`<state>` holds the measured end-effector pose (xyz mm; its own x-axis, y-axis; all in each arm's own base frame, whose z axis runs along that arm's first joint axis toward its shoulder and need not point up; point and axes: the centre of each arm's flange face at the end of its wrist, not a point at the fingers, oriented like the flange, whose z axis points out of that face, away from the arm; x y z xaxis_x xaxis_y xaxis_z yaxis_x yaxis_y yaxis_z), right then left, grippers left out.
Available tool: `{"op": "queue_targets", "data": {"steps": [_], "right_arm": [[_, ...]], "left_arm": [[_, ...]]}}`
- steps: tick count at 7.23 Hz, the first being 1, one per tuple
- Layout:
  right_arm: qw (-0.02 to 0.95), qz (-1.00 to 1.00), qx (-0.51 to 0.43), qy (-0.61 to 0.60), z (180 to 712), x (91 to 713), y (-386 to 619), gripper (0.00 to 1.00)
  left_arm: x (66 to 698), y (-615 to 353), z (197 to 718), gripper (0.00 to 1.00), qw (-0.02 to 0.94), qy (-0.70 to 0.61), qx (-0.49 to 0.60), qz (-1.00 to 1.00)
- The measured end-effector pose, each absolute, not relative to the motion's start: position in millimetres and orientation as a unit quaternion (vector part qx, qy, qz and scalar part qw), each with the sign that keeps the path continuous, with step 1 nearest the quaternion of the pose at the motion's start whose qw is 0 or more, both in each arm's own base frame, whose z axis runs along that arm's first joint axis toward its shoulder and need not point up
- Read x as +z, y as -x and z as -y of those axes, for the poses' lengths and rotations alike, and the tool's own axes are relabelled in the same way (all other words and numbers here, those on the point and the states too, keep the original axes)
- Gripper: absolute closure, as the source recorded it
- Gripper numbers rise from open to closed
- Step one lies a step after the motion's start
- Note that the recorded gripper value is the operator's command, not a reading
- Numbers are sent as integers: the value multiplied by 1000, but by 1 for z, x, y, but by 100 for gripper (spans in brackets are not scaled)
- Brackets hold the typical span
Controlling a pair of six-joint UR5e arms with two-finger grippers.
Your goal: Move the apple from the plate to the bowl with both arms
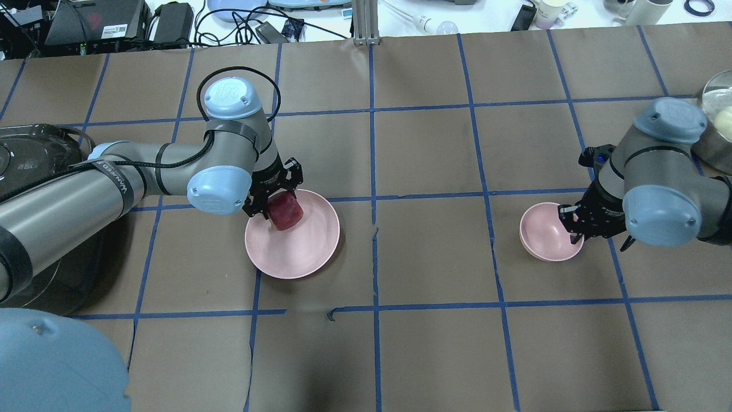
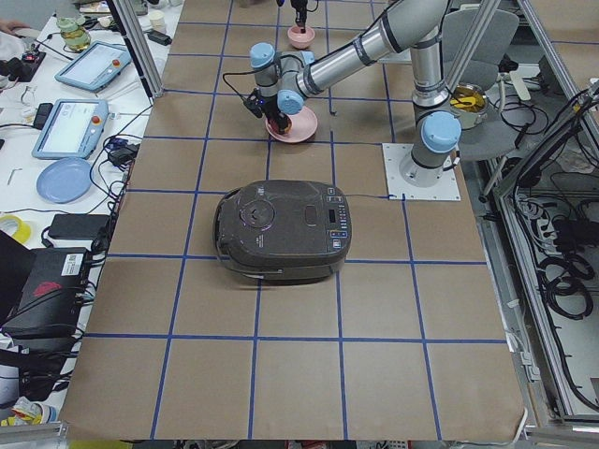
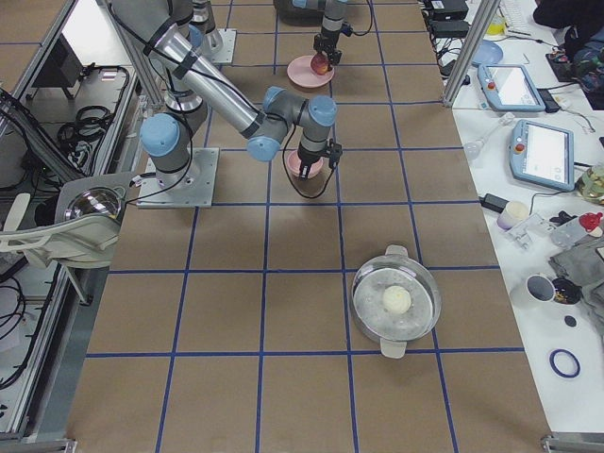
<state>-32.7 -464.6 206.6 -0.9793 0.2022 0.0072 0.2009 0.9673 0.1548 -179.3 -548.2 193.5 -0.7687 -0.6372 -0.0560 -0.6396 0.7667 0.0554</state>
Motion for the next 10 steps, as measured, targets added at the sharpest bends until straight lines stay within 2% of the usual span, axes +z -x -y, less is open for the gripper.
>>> {"op": "queue_targets", "data": {"steps": [2, 4, 8, 10], "right_arm": [[47, -988, 83, -118, 486, 232, 28, 85], [74, -987, 97, -108, 500, 248, -2, 82], [92, -990, 102, -40, 490, 230, -141, 79], [98, -990, 94, -30, 486, 217, -153, 65]], "left_arm": [[216, 185, 551, 100, -21, 334, 23, -942], [266, 186, 557, 100, -30, 287, -15, -957], [309, 183, 556, 100, -21, 21, -61, -998], [322, 196, 562, 100, -23, -9, -72, -997]]}}
